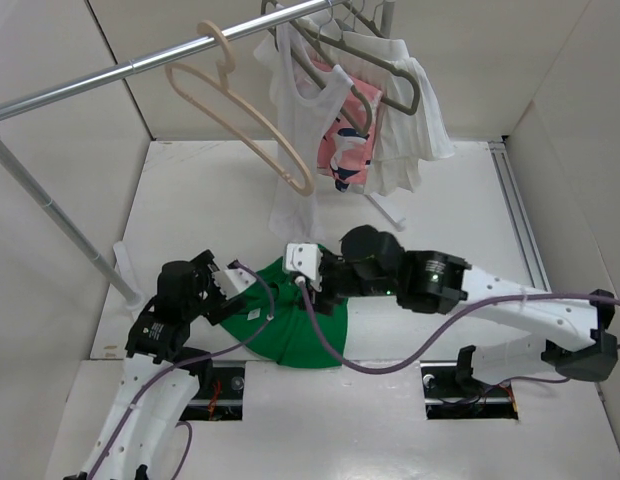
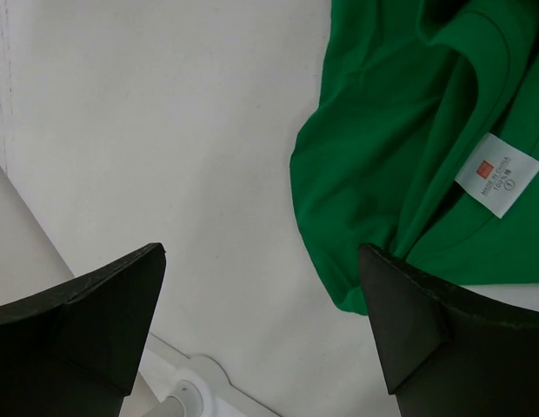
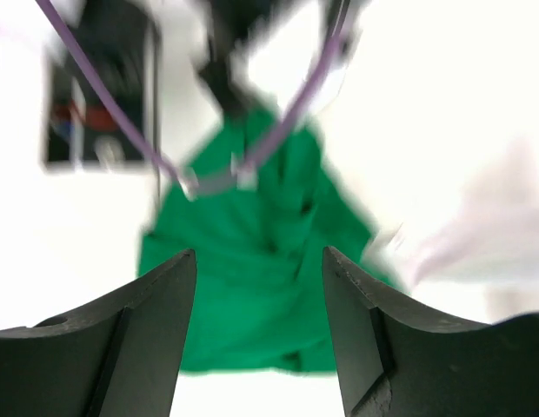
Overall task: Place the t-shirt on the hanger
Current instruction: Move the tshirt to the center of the board, then grab a hanger with the right arm
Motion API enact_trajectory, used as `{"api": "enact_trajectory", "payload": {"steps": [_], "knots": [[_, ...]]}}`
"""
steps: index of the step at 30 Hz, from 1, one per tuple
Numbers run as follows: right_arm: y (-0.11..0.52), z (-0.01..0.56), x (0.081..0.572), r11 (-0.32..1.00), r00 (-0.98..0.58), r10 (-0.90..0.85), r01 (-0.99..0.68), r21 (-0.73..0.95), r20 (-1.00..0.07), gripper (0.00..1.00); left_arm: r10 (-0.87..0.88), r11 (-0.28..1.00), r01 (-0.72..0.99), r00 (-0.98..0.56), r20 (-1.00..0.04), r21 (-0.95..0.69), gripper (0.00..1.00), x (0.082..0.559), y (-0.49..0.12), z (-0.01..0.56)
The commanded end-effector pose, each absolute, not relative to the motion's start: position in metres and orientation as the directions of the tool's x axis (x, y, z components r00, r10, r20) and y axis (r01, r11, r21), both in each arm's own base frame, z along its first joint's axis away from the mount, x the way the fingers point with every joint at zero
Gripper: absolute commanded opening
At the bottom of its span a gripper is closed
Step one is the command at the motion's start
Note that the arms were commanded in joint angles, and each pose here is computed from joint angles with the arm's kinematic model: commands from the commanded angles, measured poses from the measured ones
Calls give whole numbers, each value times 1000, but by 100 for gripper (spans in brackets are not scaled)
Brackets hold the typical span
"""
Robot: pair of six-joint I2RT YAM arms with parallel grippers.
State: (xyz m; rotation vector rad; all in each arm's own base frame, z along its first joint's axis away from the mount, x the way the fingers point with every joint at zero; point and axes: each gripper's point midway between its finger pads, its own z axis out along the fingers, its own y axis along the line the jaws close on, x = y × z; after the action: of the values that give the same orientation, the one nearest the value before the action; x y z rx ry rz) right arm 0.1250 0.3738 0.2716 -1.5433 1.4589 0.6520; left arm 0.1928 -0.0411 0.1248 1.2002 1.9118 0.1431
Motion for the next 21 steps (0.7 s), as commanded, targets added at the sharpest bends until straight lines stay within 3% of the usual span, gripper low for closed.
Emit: {"api": "enact_trajectory", "payload": {"steps": [1, 5, 7, 10, 12, 16, 21], "knots": [[368, 359, 102, 24, 233, -345, -966, -257, -909, 65, 744, 590, 635, -188, -642, 498, 90, 205, -43, 134], [353, 468, 97, 88, 315, -129, -941, -327, -940, 67, 725, 617, 619, -207, -657, 486, 90, 204, -42, 135], [338, 526, 103, 185, 363, -23, -914, -361, -931, 68, 726, 622, 606, -209, -655, 496, 90, 204, -39, 137], [322, 566, 144, 431, 367, -44, -832, -349, -929, 69, 717, 637, 597, -224, -660, 488, 90, 204, -38, 137], [316, 568, 173, 567, 331, -111, -753, -333, -937, 69, 707, 648, 593, -234, -668, 478, 90, 204, -39, 136], [346, 559, 203, 571, 313, -208, -730, -375, -927, 71, 697, 653, 593, -228, -680, 471, 90, 203, -41, 138], [358, 563, 233, 690, 279, -218, -634, -349, -935, 72, 698, 653, 594, -229, -679, 470, 90, 201, -40, 138]]}}
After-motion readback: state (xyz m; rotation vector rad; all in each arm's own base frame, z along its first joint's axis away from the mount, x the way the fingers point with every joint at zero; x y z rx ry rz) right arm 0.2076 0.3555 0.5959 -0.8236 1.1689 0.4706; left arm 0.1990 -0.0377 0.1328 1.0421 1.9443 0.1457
